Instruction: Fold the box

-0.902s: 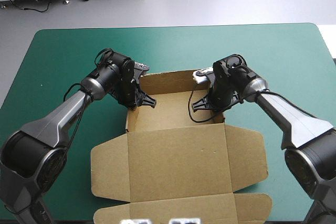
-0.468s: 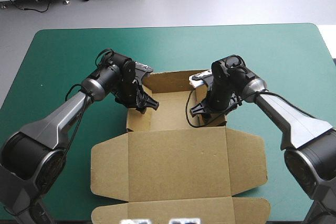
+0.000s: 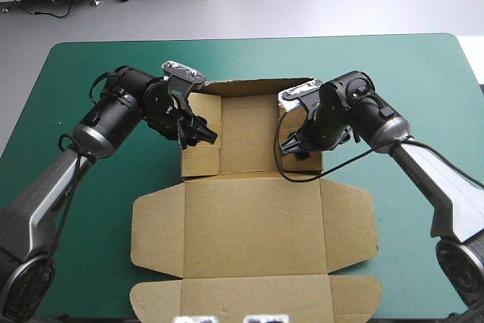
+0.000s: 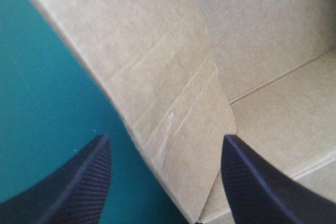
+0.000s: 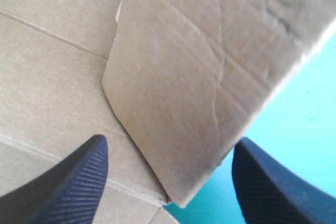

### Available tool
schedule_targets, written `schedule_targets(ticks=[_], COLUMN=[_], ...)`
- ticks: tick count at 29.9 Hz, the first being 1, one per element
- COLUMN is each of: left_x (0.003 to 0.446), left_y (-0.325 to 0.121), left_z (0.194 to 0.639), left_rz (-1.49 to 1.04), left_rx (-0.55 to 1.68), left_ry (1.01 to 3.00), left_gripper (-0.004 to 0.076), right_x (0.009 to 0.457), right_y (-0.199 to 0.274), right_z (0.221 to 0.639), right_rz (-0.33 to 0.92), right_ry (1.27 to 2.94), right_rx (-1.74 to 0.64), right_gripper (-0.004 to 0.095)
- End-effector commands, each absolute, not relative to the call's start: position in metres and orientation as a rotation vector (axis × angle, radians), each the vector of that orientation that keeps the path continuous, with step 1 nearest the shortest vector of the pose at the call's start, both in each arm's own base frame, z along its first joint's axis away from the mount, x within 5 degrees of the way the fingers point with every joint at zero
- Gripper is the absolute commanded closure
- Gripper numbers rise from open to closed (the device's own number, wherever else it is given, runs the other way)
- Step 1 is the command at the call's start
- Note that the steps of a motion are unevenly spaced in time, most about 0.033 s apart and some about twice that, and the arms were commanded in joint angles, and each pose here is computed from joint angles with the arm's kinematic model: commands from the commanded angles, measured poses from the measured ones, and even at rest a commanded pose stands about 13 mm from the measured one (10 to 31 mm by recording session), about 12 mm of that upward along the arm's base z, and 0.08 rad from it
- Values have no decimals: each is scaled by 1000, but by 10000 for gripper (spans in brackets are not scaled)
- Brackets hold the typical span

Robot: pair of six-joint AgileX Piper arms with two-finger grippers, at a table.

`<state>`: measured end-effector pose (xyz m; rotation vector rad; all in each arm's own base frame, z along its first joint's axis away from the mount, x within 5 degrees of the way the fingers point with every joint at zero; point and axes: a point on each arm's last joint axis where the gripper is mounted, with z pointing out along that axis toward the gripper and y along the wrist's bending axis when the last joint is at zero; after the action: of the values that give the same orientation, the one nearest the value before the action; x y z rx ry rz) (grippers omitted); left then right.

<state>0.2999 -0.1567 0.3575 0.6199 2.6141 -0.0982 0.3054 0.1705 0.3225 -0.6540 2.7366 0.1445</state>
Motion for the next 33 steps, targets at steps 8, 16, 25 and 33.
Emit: schedule_targets(ticks=[8, 16, 25, 33], left_x=[284, 221, 164, 141], left_y=[-139, -99, -64, -51], left_z=[408, 451, 401, 376], left_rz=[-54, -50, 33, 53], left_rx=[578, 474, 487, 498], left_ry=[2375, 2097, 2219, 2277], left_gripper=[281, 281, 281, 281], right_x=[295, 268, 270, 299], right_y=[158, 141, 140, 155], right_z=[365, 408, 410, 379], right_rz=[164, 165, 128, 106], right_ry=[2574, 2389, 2357, 2412], right_rx=[-645, -660, -670, -689], right_gripper=[279, 279, 280, 280])
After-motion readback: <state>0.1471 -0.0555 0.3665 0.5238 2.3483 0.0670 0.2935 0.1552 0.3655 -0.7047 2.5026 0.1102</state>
